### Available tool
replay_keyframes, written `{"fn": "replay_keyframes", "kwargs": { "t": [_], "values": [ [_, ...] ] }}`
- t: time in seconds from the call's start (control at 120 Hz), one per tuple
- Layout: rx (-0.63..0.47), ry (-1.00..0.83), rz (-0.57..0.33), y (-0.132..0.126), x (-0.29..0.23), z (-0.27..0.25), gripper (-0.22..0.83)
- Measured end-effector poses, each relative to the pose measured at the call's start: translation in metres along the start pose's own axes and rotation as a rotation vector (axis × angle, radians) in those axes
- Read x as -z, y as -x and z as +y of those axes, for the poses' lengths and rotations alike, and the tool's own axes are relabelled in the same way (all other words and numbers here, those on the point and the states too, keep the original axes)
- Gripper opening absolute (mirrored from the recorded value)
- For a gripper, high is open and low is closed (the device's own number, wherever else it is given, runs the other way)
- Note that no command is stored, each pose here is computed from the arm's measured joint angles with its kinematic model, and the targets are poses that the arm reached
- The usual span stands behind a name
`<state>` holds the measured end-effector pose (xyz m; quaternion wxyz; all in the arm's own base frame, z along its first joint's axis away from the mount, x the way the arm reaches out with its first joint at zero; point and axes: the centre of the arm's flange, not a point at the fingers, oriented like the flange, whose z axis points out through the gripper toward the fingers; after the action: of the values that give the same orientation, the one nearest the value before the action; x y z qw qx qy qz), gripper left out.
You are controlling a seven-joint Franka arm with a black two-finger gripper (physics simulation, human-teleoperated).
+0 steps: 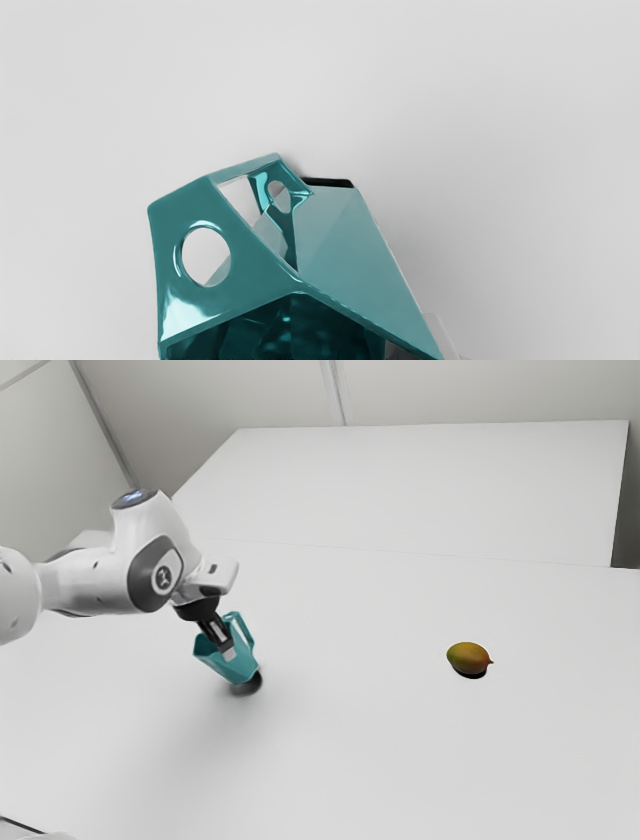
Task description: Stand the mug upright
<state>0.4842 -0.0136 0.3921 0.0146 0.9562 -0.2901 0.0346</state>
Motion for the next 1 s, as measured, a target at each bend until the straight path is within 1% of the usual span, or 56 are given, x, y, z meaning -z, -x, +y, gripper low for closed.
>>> {"fn": "replay_keyframes", "kwargs": {
  "t": [0.1, 0.283, 0.525, 0.8, 0.933, 1.0],
  "values": [
    [0.025, -0.029, -0.02, -0.003, -0.001, 0.008, -0.17],
    [0.103, -0.04, -0.045, -0.001, -0.009, 0.011, -0.17],
    [0.192, -0.026, -0.057, 0.001, -0.023, 0.011, -0.17],
    [0.264, -0.021, -0.059, 0.003, -0.029, 0.011, -0.17],
    [0.289, -0.021, -0.062, 0.006, -0.033, 0.012, -0.16],
    [0.3, -0.02, -0.061, 0.006, -0.034, 0.012, -0.13]
  ]
}}
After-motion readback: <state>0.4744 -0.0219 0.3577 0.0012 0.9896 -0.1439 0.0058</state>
